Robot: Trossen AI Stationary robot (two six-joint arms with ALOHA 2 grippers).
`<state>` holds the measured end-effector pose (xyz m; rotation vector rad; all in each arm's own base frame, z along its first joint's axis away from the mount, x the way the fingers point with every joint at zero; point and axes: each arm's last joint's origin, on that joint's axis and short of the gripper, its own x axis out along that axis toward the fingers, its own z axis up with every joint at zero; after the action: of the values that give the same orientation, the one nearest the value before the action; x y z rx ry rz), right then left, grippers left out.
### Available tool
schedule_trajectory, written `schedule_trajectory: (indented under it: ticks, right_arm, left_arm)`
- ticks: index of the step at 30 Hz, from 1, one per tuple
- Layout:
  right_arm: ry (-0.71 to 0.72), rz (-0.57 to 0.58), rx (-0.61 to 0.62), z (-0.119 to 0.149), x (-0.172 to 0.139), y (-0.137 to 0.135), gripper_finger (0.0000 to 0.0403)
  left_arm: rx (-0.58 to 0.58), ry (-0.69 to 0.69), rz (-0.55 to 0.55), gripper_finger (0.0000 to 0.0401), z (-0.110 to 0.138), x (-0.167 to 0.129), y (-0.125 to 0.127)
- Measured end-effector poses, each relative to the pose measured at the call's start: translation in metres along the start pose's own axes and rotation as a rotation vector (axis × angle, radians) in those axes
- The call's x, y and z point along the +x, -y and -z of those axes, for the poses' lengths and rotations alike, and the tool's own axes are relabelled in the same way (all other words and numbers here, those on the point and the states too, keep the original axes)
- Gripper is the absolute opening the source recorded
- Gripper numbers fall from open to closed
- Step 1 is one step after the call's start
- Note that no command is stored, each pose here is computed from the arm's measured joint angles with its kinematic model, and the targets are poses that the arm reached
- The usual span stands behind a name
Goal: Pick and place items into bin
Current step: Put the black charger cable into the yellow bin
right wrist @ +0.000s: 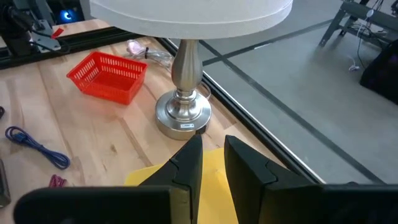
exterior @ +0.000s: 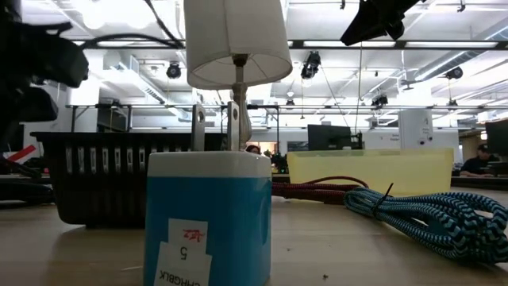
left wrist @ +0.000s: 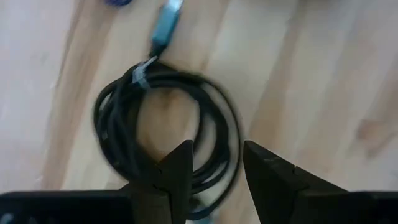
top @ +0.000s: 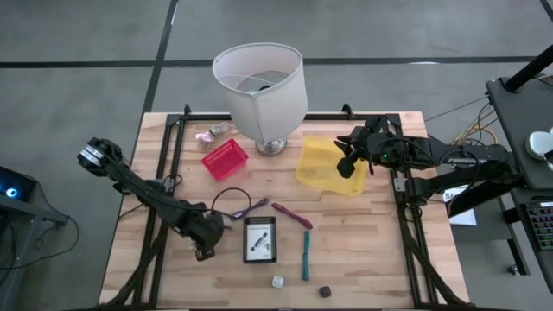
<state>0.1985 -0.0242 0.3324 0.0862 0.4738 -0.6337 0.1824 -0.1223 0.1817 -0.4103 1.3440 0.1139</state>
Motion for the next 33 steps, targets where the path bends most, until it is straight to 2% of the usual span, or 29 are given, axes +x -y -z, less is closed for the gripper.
schedule_trajectory:
  ticks: [4, 8, 19, 22, 27, 31, 33]
  right_arm:
    - [0.0, 0.0, 0.0, 0.0, 0.0, 0.0, 0.0057]
    - [0.0, 0.0, 0.0, 0.0, 0.0, 0.0, 0.0057]
    - [0.001, 0.0, 0.0, 0.0, 0.0, 0.0, 0.0057]
    - [0.001, 0.0, 0.0, 0.0, 0.0, 0.0, 0.0057]
    - [0.002, 0.0, 0.0, 0.0, 0.0, 0.0, 0.0057]
    - [0.002, -0.004, 0.002, 0.0, 0.0, 0.0, 0.0057]
    - [-0.005, -0.045, 0.025, 0.0, 0.0, -0.001, 0.0057]
  left_arm:
    - [0.014, 0.025, 0.034, 0.0125, 0.002, 0.009, -0.003]
    - [0.053, 0.059, 0.119, 0.0125, 0.003, 0.02, -0.003]
    - [-0.024, 0.016, 0.069, 0.0123, 0.017, 0.037, -0.021]
    - [-0.022, 0.018, 0.065, 0.0099, 0.017, 0.037, -0.022]
    - [-0.026, 0.024, 0.071, 0.0016, 0.015, 0.034, -0.019]
    - [-0.025, 0.05, 0.112, 0.0013, 0.01, 0.024, -0.012]
    - [-0.023, 0.079, 0.154, 0.0008, 0.006, 0.015, -0.007]
